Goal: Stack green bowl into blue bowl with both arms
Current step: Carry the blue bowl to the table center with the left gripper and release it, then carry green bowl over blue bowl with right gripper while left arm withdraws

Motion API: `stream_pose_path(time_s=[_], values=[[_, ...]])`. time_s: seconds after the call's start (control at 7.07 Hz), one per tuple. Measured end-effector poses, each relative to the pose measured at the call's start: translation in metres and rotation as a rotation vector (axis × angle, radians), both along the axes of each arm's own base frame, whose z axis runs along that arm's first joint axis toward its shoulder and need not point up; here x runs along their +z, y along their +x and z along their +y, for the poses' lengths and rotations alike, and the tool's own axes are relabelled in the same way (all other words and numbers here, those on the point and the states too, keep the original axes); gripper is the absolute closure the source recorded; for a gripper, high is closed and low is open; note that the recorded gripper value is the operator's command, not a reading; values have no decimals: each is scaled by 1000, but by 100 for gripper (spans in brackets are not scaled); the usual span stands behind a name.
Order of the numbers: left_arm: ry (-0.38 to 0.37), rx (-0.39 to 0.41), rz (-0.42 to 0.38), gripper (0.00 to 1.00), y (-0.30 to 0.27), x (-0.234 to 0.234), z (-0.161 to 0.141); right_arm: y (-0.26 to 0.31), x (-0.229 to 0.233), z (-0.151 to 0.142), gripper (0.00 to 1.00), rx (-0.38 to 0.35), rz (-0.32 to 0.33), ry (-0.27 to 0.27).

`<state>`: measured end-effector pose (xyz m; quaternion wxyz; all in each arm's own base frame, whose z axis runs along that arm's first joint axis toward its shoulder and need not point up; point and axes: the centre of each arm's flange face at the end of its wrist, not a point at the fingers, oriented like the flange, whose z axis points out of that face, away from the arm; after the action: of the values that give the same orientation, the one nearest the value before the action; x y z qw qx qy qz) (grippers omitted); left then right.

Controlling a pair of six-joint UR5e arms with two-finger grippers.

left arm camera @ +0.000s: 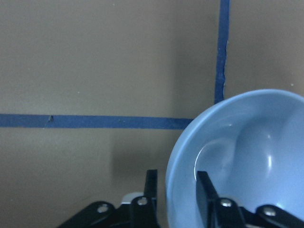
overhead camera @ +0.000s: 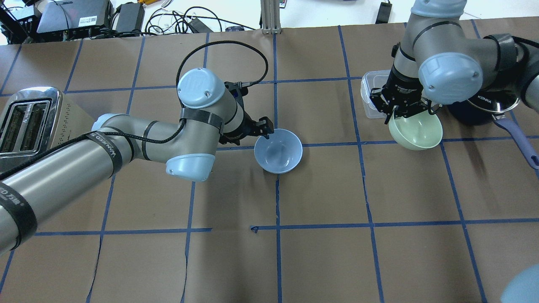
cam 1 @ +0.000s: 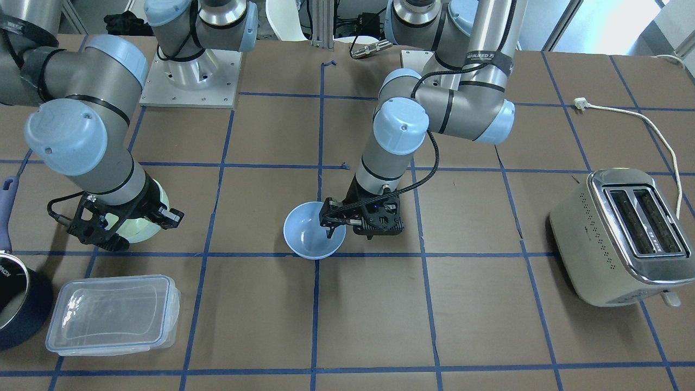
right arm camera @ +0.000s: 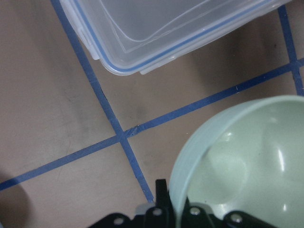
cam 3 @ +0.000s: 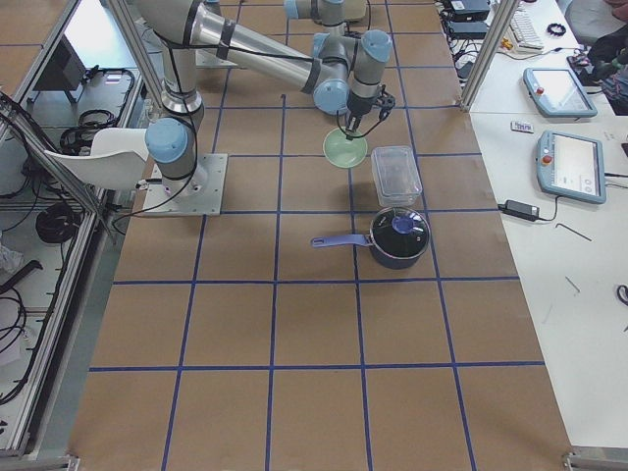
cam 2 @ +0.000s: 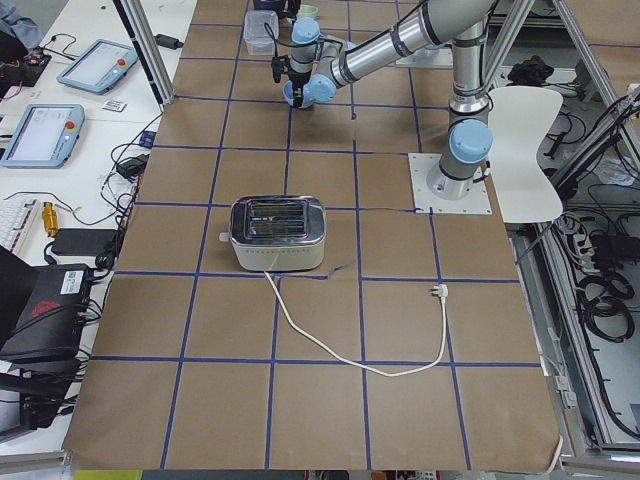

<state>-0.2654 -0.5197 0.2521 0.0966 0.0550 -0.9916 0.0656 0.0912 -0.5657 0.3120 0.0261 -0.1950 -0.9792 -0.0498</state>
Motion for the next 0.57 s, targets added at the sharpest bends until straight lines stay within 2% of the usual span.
stream_pose_path(time_s=[0.14, 0.28, 0.42, 0.57], values=[[11, -45, -28, 0, 21, 35, -13, 9, 1, 0, 100, -23, 1, -4], [31, -125, -97, 0, 38, 81, -19, 23, 3, -1, 100, -50, 6, -11], [67, -186, -167, 0, 51, 129, -16, 48, 4, -5, 100, -78, 17, -22], [111, -218, -202, 0, 62, 175, -6, 82, 3, -9, 100, -110, 28, -33]])
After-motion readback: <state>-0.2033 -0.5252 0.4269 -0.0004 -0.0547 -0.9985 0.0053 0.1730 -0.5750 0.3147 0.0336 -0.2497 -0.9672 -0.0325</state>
